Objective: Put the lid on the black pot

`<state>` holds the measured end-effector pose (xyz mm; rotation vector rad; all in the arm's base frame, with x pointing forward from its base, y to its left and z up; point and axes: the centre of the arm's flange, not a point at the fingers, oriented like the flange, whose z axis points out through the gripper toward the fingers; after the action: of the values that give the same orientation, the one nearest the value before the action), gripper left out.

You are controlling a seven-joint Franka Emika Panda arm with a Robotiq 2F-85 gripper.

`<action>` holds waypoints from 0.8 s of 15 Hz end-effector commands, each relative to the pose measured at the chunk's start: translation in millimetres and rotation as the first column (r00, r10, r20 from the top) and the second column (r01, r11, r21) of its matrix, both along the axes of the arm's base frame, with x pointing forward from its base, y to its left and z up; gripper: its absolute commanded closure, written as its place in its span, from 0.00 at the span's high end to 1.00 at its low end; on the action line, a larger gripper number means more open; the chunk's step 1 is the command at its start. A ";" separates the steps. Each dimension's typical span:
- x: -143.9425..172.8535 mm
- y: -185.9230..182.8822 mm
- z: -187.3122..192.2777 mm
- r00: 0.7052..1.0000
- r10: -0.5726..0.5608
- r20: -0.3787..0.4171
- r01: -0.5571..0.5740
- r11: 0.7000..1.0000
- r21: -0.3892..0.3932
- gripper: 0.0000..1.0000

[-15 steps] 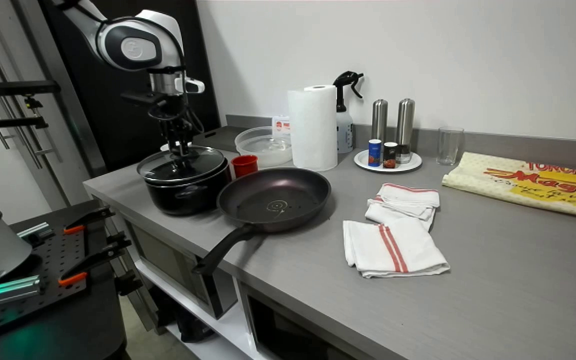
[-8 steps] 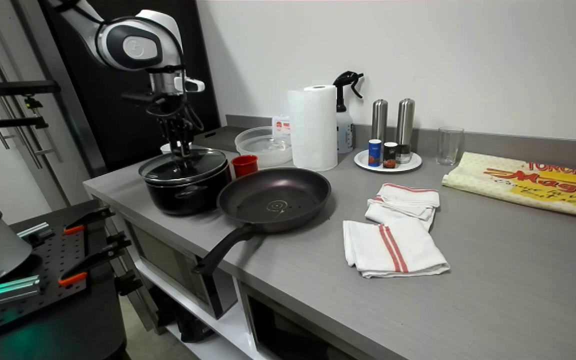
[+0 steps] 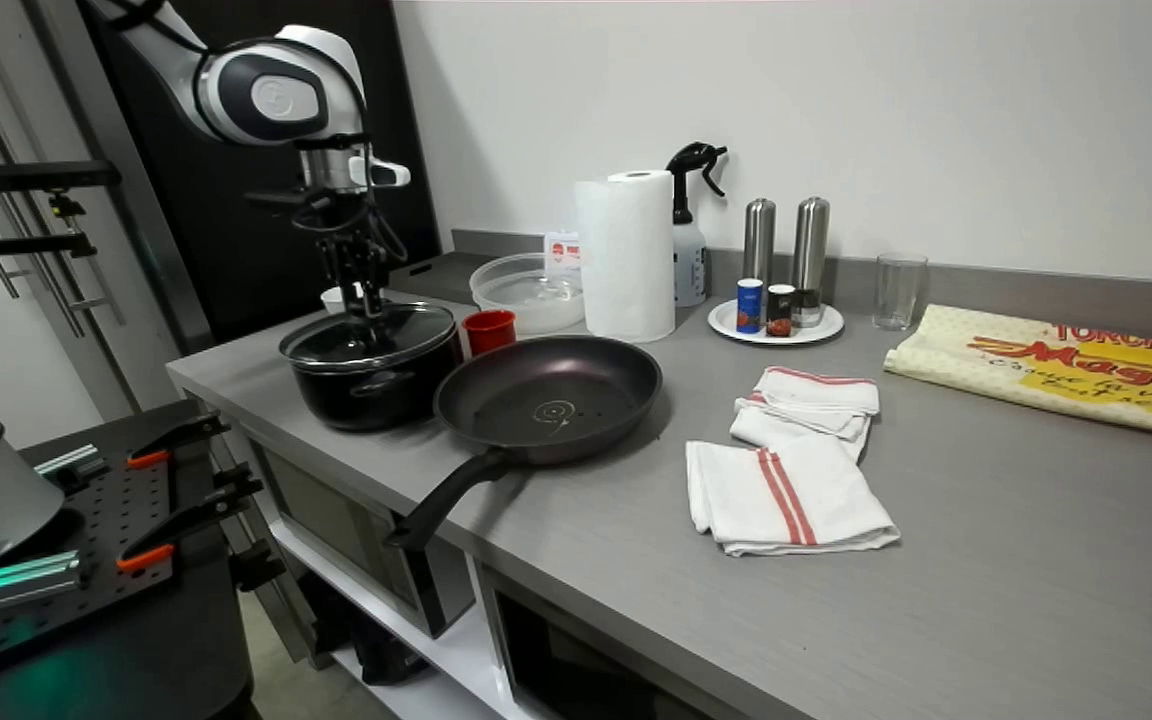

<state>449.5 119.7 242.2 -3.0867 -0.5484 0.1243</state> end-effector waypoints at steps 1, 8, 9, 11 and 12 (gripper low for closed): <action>7.3 4.4 3.2 1.000 -0.003 0.013 0.003 1.000 -0.008 0.26; 13.2 5.0 -1.6 1.000 0.001 0.010 -0.001 1.000 -0.005 0.26; 13.9 5.1 -1.6 1.000 0.002 0.010 -0.002 1.000 -0.005 0.26; 14.2 4.8 -2.2 1.000 0.003 0.008 -0.003 1.000 -0.004 0.26; 14.2 4.6 -2.4 1.000 0.003 0.009 -0.003 1.000 -0.003 0.26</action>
<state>454.8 121.6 235.2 -3.0825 -0.5480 0.1395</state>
